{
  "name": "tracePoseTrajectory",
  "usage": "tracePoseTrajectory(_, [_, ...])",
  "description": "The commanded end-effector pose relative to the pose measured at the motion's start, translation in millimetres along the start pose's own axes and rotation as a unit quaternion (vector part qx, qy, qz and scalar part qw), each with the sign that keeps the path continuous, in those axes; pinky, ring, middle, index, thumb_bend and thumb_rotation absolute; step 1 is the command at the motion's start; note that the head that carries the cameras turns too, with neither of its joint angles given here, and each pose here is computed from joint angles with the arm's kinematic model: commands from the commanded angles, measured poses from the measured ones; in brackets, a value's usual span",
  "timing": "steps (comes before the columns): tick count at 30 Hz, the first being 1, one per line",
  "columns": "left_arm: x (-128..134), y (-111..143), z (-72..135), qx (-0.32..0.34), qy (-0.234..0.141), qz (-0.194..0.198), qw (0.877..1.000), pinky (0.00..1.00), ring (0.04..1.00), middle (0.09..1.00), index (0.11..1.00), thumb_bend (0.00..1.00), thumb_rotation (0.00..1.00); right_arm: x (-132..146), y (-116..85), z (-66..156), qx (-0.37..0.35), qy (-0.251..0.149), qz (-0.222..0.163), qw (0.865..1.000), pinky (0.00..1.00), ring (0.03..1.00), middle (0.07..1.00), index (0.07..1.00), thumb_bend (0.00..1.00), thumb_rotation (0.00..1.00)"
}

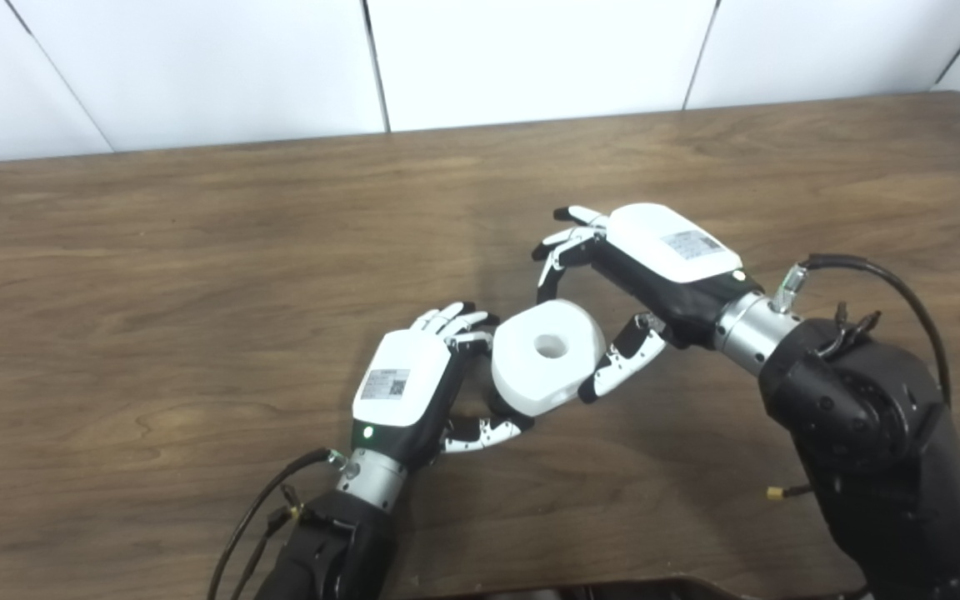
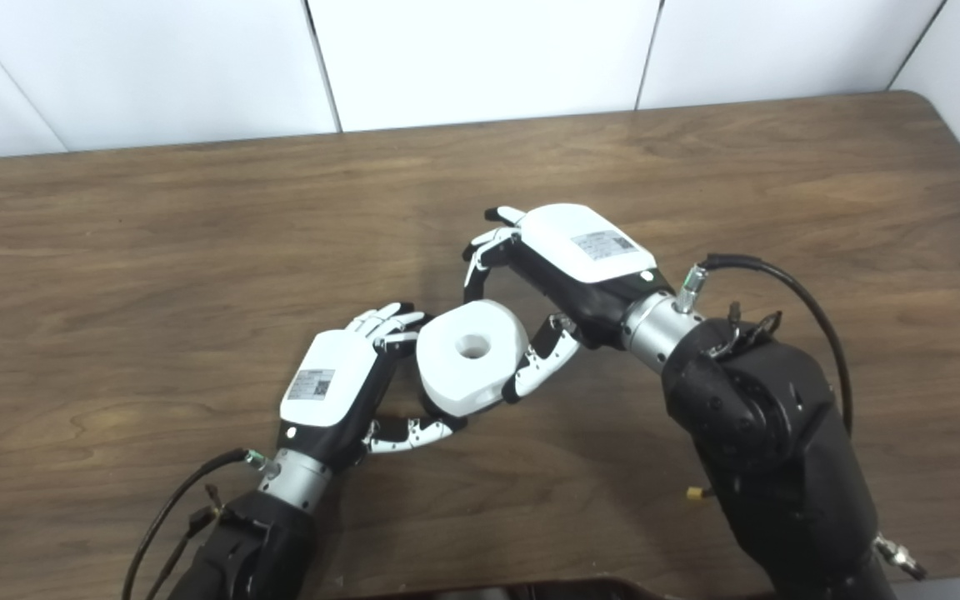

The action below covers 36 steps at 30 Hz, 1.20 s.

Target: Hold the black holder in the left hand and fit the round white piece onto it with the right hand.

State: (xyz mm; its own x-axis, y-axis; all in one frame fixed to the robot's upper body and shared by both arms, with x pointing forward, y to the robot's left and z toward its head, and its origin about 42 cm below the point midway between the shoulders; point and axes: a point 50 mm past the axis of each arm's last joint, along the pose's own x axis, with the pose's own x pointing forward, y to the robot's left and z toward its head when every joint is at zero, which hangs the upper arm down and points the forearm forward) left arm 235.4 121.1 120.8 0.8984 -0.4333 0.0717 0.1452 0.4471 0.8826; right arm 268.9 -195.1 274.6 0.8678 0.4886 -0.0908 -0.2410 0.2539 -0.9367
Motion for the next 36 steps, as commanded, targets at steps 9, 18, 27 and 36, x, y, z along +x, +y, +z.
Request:
tracePoseTrajectory(9, [-1.0,-4.9,-1.6,0.014,0.005,-0.026,1.000,0.88,0.893,0.818,0.488,0.52,0.05,-0.4,-13.8,-0.9,-0.043,-0.007,-0.032,0.999,0.85,0.941,0.808,0.484,0.52,0.13])
tracePoseTrajectory(18, [-0.6,-4.7,-1.1,0.011,0.004,-0.026,1.000,0.88,0.893,0.817,0.488,0.52,0.05,0.7,-14.0,-1.4,-0.048,-0.008,-0.033,0.998,0.85,0.940,0.805,0.484,0.52,0.13])
tracePoseTrajectory(27, [0.2,-3.9,0.6,0.011,0.004,-0.025,1.000,0.88,0.891,0.816,0.488,0.52,0.05,1.2,-11.8,2.8,-0.038,-0.017,-0.030,0.999,0.84,0.939,0.806,0.484,0.52,0.13])
tracePoseTrajectory(36, [0.9,-3.9,2.5,0.011,0.003,-0.024,1.000,0.88,0.890,0.816,0.488,0.52,0.05,1.4,-8.2,6.3,-0.033,-0.020,-0.026,0.999,0.83,0.937,0.802,0.483,0.52,0.13])
